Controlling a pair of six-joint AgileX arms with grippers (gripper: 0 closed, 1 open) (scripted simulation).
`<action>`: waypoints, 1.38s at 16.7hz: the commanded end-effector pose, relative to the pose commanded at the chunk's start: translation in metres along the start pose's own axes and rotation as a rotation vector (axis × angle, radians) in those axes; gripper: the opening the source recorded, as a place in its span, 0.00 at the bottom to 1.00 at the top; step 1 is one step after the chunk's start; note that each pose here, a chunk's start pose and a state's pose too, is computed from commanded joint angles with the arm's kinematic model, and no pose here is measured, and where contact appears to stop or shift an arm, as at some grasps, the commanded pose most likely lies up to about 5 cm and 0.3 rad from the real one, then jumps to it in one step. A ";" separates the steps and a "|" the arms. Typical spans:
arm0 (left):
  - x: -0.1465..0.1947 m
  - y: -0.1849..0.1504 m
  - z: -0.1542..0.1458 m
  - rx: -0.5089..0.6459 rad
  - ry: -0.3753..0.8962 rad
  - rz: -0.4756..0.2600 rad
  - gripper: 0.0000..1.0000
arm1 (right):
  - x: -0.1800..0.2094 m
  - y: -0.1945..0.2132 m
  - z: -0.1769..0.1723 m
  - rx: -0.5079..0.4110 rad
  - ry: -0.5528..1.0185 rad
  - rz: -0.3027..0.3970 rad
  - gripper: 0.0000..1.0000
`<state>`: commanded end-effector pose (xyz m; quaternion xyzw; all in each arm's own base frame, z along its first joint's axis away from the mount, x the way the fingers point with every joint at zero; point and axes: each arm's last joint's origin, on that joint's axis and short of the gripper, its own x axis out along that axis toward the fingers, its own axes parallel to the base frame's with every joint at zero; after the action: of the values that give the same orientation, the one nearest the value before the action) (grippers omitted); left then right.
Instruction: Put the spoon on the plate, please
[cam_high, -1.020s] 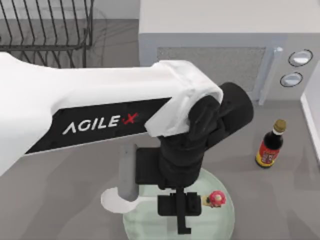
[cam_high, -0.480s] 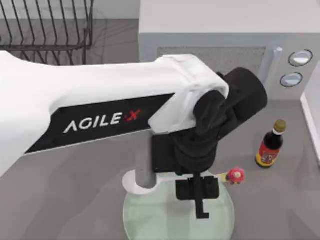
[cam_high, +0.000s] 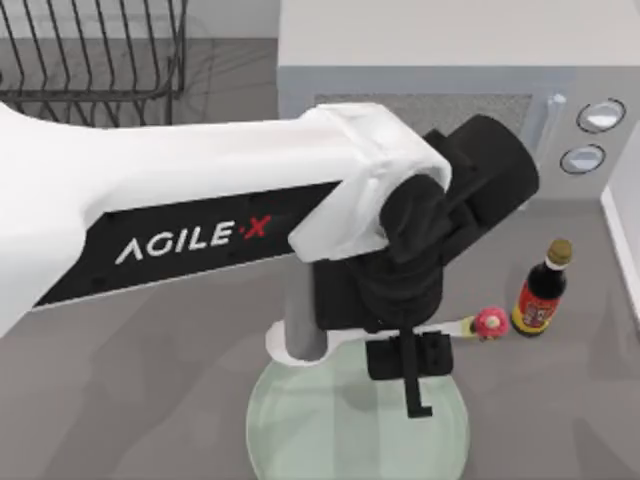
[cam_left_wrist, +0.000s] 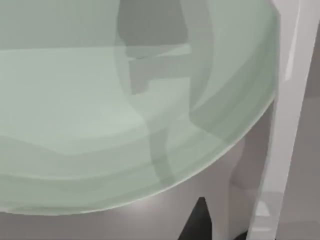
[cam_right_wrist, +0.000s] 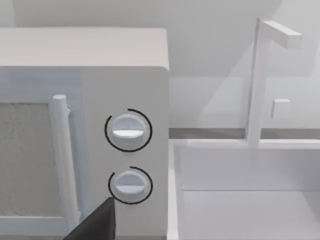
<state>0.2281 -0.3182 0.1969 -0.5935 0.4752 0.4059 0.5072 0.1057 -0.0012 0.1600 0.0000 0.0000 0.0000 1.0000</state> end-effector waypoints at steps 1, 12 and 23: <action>0.001 0.001 0.001 0.000 -0.002 0.006 0.00 | 0.000 0.000 0.000 0.000 0.000 0.000 1.00; 0.050 0.031 0.027 0.029 -0.178 0.214 0.00 | 0.000 0.000 0.000 0.000 0.000 0.000 1.00; 0.051 0.032 0.028 0.030 -0.182 0.218 0.45 | 0.000 0.000 0.000 0.000 0.000 0.000 1.00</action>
<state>0.2082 -0.2996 0.1363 -0.4917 0.4950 0.5034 0.5098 0.1057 -0.0012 0.1600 0.0000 0.0000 0.0000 1.0000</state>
